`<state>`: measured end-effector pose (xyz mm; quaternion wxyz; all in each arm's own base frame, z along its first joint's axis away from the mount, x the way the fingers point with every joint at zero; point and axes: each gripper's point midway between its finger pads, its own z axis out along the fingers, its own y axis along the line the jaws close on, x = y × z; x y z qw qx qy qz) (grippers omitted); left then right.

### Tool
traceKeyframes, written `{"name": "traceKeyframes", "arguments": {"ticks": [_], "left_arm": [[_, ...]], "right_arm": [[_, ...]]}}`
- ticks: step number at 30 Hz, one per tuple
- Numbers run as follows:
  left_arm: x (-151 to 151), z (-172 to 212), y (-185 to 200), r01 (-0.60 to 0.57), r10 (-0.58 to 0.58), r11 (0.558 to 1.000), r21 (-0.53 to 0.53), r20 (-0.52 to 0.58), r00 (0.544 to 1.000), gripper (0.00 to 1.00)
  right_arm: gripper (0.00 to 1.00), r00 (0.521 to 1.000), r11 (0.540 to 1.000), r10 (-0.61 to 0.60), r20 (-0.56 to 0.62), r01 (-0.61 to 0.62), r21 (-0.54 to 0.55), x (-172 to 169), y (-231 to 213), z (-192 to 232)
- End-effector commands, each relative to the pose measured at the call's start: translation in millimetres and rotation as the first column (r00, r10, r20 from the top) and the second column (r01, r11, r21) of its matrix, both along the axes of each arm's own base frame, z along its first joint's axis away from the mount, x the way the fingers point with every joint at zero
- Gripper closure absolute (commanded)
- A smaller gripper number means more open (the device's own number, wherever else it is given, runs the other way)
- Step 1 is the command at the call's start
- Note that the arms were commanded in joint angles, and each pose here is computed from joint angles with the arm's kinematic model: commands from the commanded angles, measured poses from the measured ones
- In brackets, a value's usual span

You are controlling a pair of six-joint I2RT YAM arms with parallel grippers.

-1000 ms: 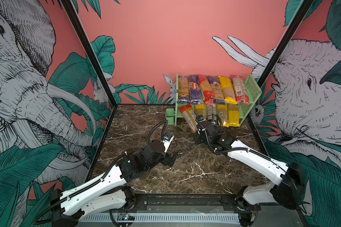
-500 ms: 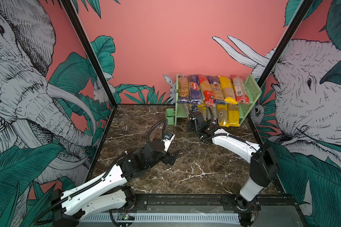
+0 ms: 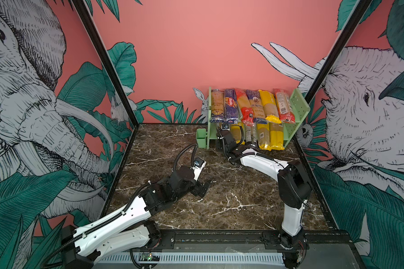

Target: Place and organize the pasta boxes and bags onto the shelf

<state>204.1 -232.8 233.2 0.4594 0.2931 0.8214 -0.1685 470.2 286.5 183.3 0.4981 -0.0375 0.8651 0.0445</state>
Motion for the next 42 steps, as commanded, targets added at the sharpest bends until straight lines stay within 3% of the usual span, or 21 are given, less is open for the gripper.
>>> {"name": "traceKeyframes", "arguments": {"ticks": [1,3,7,9,16,26,35,36,42], "left_arm": [[0.3,6.1,3.3,-0.014,0.015,0.999,-0.04,0.009,1.0,0.01],[0.1,6.4,4.4,-0.018,0.019,0.999,-0.044,0.008,1.0,0.01],[-0.3,6.6,6.5,-0.026,0.026,0.999,-0.046,0.006,1.0,0.01],[-0.7,6.7,8.0,-0.03,0.03,0.999,-0.046,0.005,1.0,0.01],[-2.3,10.1,15.2,-0.047,0.047,0.998,-0.049,0.009,0.999,0.01],[-9.6,10.1,26.4,-0.062,0.062,0.996,-0.068,-0.005,0.998,0.01],[-17.1,13.4,45.8,-0.093,0.094,0.992,-0.081,0.001,0.996,0.01],[-17.7,12.9,49.0,-0.102,0.103,0.992,-0.079,0.001,0.995,0.01],[-19.9,10.8,69.1,-0.165,0.167,0.982,-0.097,0.013,0.986,0.01]], "right_arm": [[1.0,0.958,0.976,-0.116,0.261,0.062,0.208,28.7,4.0,96.0],[0.96,0.959,0.975,-0.113,0.26,0.057,0.215,31.5,6.6,94.9],[0.37,0.967,0.973,-0.103,0.234,0.049,0.224,34.5,10.2,87.0],[0.25,0.971,0.974,-0.095,0.221,0.045,0.222,34.0,10.7,83.6],[0.15,0.982,0.97,-0.056,0.18,0.011,0.242,22.2,11.3,80.7],[0.13,0.999,0.955,0.022,0.032,-0.03,0.296,-12.4,10.0,59.1],[0.07,0.995,0.947,0.069,-0.069,-0.044,0.319,-60.2,0.2,33.3],[0.02,0.994,0.945,0.084,-0.075,-0.056,0.323,-67.1,0.4,33.2],[0.01,0.97,0.931,0.223,-0.093,-0.184,0.314,-123.9,2.9,40.1]]}}
